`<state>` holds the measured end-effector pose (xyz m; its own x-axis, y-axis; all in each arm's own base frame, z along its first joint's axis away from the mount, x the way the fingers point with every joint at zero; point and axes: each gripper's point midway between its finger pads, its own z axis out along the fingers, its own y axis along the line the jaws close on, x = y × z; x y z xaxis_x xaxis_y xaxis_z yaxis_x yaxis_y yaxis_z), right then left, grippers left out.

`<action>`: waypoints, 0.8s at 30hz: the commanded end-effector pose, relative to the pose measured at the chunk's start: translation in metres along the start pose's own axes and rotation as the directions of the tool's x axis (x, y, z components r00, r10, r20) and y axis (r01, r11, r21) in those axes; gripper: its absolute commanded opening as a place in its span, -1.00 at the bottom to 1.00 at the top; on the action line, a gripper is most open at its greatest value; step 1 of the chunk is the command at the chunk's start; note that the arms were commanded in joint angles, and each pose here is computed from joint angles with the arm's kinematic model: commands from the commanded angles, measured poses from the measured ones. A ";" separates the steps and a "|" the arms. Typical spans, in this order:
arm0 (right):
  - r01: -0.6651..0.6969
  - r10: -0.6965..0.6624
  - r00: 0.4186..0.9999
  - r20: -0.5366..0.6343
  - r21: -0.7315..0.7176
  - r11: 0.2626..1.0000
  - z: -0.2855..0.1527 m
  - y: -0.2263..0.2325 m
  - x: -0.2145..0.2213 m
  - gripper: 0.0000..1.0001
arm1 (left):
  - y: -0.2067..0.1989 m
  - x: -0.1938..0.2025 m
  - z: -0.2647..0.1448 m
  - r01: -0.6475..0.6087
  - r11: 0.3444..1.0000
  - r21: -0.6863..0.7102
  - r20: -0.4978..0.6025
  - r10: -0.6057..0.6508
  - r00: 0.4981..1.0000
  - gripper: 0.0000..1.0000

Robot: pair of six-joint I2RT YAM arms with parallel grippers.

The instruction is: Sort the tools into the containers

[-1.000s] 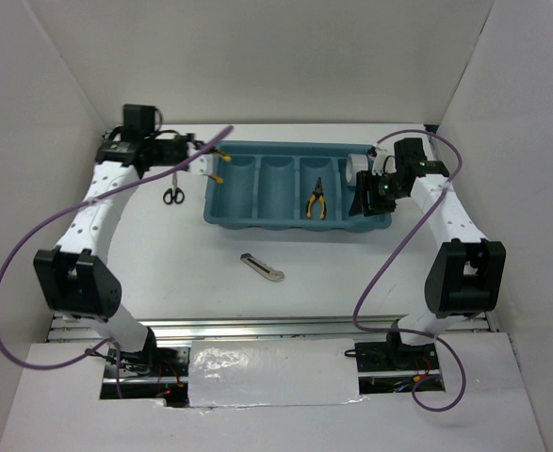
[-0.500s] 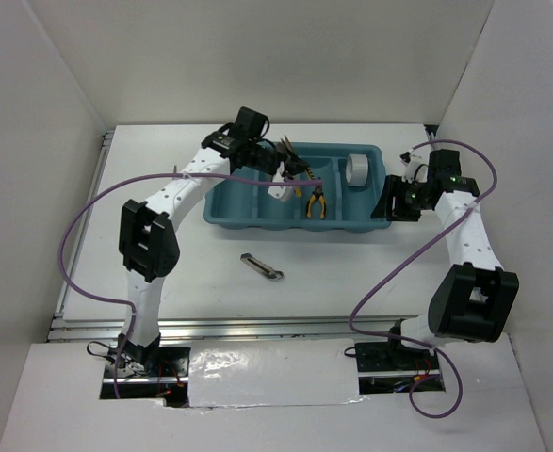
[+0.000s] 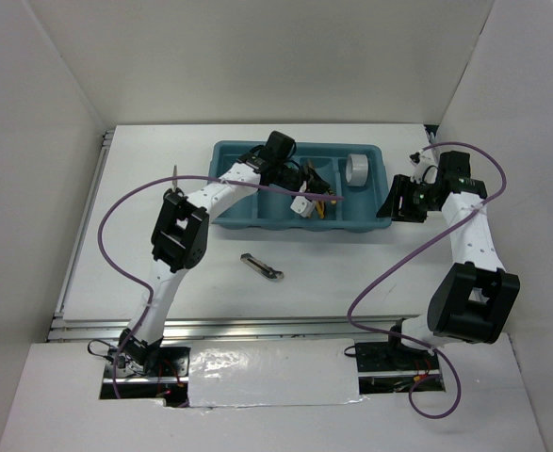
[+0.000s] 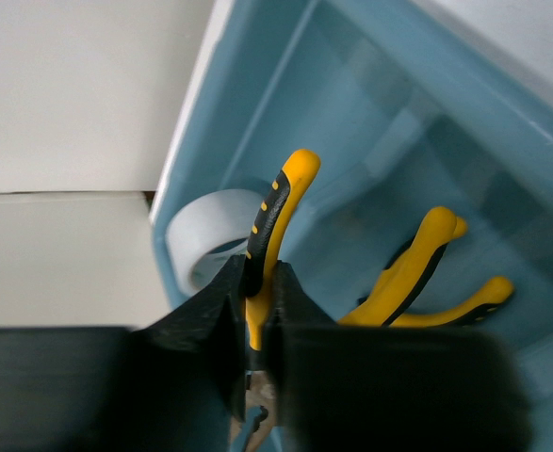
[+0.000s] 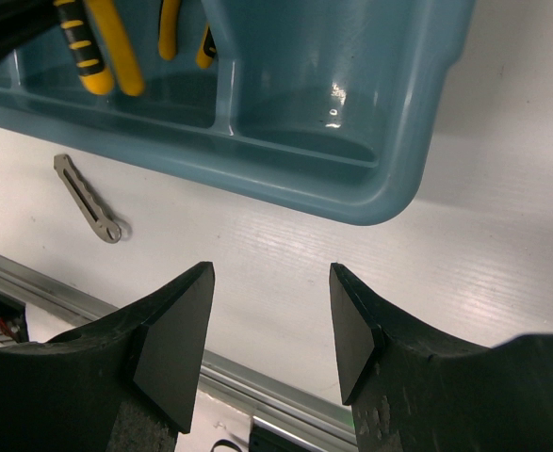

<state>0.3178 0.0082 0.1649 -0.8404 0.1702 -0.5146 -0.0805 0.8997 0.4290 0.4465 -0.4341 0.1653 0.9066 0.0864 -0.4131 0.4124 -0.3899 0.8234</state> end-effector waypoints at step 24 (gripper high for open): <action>0.067 -0.065 0.997 0.045 -0.036 0.997 -0.008 0.017 -0.026 0.17 | 0.058 0.042 -0.386 0.416 0.051 -0.908 0.089 -0.947 0.309 -0.22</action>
<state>0.3252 0.0104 0.1787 -0.8280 0.1529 -0.5395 -0.1137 0.8964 0.4285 0.5150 -0.1957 0.4192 0.4127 0.4323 -0.8018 0.6052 0.5278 0.5960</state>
